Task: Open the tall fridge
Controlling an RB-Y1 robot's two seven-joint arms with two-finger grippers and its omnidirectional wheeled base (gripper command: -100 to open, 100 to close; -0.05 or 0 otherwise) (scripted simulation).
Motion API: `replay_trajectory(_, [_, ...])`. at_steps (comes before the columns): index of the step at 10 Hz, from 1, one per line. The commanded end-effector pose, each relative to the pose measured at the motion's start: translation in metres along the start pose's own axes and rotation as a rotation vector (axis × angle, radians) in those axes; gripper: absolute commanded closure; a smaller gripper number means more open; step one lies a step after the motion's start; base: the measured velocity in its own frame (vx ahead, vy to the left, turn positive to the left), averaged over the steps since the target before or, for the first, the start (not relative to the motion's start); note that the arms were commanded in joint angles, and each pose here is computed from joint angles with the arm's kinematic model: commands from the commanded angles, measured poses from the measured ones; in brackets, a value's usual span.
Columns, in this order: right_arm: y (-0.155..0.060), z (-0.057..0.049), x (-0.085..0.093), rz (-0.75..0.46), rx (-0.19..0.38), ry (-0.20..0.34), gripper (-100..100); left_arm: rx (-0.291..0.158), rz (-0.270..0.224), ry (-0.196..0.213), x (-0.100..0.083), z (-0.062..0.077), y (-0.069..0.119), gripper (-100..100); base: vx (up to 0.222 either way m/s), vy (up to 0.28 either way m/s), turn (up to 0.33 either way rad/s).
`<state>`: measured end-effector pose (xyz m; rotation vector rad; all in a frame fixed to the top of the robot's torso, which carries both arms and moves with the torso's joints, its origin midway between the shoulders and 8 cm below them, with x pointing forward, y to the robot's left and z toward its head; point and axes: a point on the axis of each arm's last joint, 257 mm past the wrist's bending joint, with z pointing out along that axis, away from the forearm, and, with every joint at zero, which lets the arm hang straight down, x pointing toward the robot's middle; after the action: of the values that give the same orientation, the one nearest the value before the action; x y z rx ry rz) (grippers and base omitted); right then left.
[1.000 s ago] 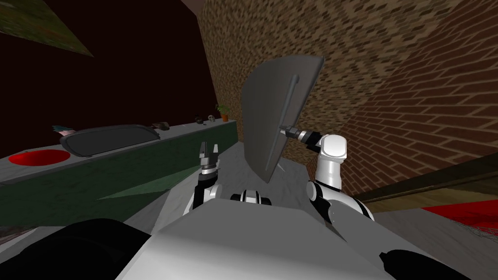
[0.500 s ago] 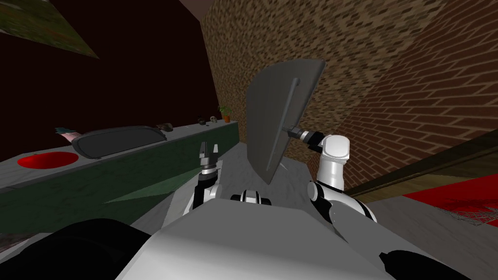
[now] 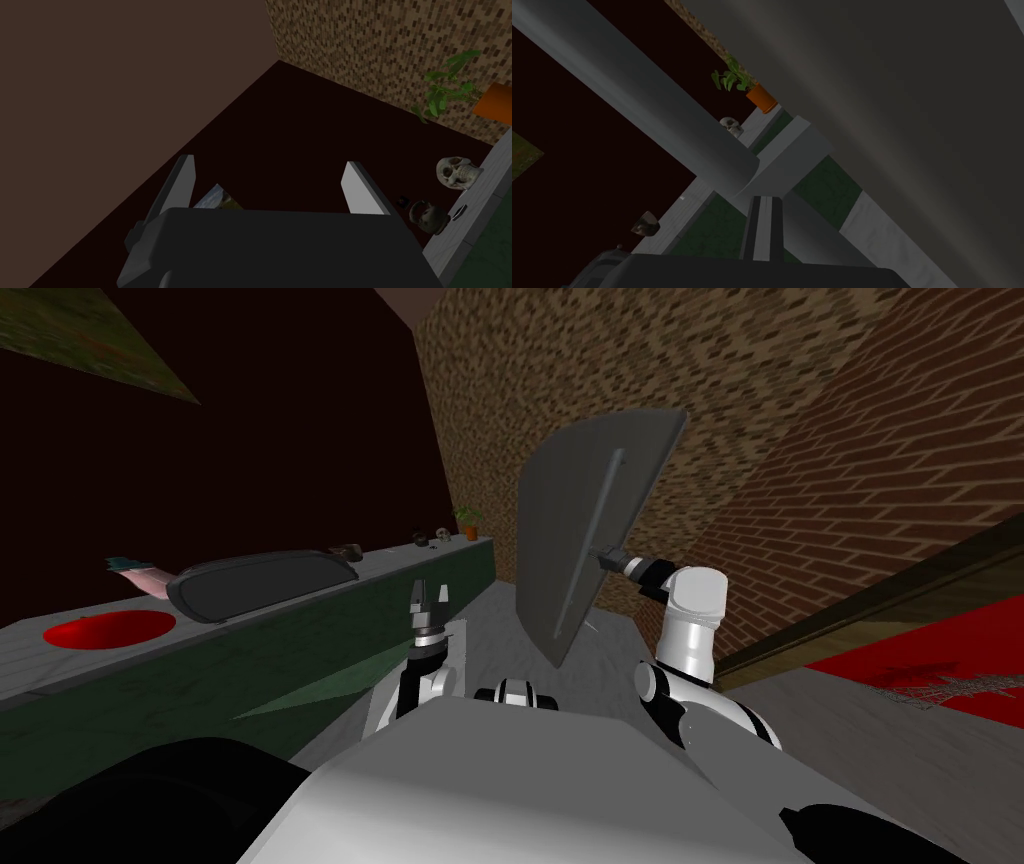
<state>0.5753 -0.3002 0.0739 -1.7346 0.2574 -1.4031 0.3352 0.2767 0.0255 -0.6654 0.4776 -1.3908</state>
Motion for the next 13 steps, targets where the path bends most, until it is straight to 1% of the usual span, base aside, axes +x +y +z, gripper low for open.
replay_trajectory(1, [0.008, -0.005, 0.011, -0.002, -0.027, 0.038, 100, 0.000, 0.000, 0.000, 0.000, 0.000, 0.000, 0, -0.042, 0.297, -0.043])
replay_trajectory(2, [0.013, -0.009, 0.019, -0.003, -0.046, 0.062, 100, 0.000, 0.000, 0.000, 0.000, 0.000, 0.000, 0, -0.081, 0.312, -0.092])
replay_trajectory(3, [0.013, -0.009, 0.019, -0.003, -0.046, 0.062, 100, 0.000, 0.000, 0.000, 0.000, 0.000, 0.000, 0, -0.056, 0.248, -0.049])
replay_trajectory(4, [0.019, -0.014, 0.026, -0.004, -0.065, 0.085, 100, 0.000, 0.000, 0.000, 0.000, 0.000, 0.000, 0, -0.051, 0.327, -0.055])
replay_trajectory(5, [0.018, -0.012, 0.021, -0.004, -0.059, 0.070, 100, 0.000, 0.000, 0.000, 0.000, 0.000, 0.000, 0, -0.033, 0.171, -0.047])
replay_trajectory(6, [0.016, -0.010, 0.014, 0.028, -0.028, 0.074, -100, 0.000, 0.001, 0.000, 0.000, 0.000, 0.000, 0, -0.004, 0.017, 0.025])
replay_trajectory(7, [0.013, -0.008, 0.009, 0.055, 0.005, 0.077, -100, 0.000, 0.001, 0.000, 0.000, 0.000, 0.000, 0, 0.017, -0.022, 0.041])
replay_trajectory(13, [0.000, -0.006, -0.006, 0.157, 0.122, 0.101, -100, 0.000, 0.001, 0.000, 0.000, 0.000, 0.000, 0, 0.020, -0.043, 0.024])
